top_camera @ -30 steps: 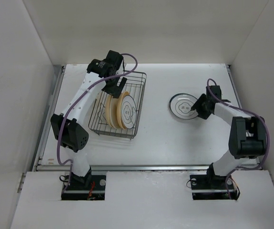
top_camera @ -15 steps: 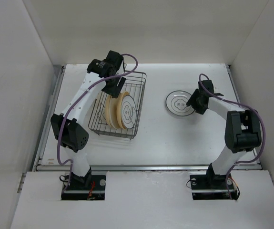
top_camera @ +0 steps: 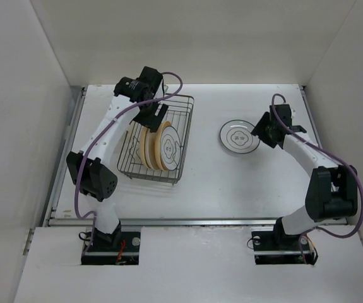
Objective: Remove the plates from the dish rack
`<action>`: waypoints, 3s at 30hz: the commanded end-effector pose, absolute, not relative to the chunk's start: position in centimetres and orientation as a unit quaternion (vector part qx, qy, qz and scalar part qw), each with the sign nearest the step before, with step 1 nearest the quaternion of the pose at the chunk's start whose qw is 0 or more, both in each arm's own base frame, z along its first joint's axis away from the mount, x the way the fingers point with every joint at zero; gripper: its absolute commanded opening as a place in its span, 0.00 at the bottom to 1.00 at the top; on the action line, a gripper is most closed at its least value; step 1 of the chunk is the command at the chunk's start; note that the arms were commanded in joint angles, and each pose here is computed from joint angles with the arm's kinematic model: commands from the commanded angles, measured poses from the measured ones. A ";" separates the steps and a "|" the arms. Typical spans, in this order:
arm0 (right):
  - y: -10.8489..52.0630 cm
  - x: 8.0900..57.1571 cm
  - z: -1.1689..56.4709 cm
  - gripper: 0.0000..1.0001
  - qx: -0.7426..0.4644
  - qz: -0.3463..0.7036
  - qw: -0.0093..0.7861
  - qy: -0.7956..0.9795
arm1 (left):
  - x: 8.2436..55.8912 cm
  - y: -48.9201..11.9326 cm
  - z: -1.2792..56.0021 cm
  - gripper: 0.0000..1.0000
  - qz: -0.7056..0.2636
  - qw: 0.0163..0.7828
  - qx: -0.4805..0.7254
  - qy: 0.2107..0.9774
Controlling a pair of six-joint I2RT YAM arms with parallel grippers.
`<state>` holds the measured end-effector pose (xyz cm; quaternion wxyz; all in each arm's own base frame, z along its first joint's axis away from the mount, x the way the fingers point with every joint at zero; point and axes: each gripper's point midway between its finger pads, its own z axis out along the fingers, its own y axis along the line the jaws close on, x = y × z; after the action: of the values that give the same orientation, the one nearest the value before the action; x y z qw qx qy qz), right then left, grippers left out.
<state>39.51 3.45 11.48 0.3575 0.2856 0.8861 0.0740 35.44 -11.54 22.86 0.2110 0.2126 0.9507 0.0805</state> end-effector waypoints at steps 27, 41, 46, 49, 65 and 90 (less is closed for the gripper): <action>3.4 38.1 11.0 0.65 0.273 0.067 0.358 0.890 | 34.9 -10.5 20.0 0.58 0.103 0.173 0.208 0.957; 3.2 37.8 11.7 0.65 0.270 0.065 0.369 0.887 | 36.7 -10.3 24.1 0.00 0.127 0.237 0.160 0.950; 3.2 37.8 14.0 0.65 0.264 0.065 0.392 0.879 | 38.9 -9.4 30.7 0.00 0.159 0.352 0.116 0.915; 3.3 37.8 15.7 0.65 0.251 0.074 0.412 0.873 | 39.8 -9.3 34.4 0.00 0.172 0.418 0.102 0.886; 14.4 37.3 27.6 0.83 0.028 0.345 0.506 0.790 | 41.5 -22.0 39.4 0.00 -0.183 0.495 0.118 0.841; 19.3 37.4 21.2 0.00 0.086 0.398 0.442 0.800 | 36.5 -29.2 28.3 0.00 -0.346 0.256 0.182 0.884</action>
<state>36.87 19.05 19.75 0.4091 0.0979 0.8162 0.3960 38.46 -27.97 25.48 0.2546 0.1678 0.9048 -0.2973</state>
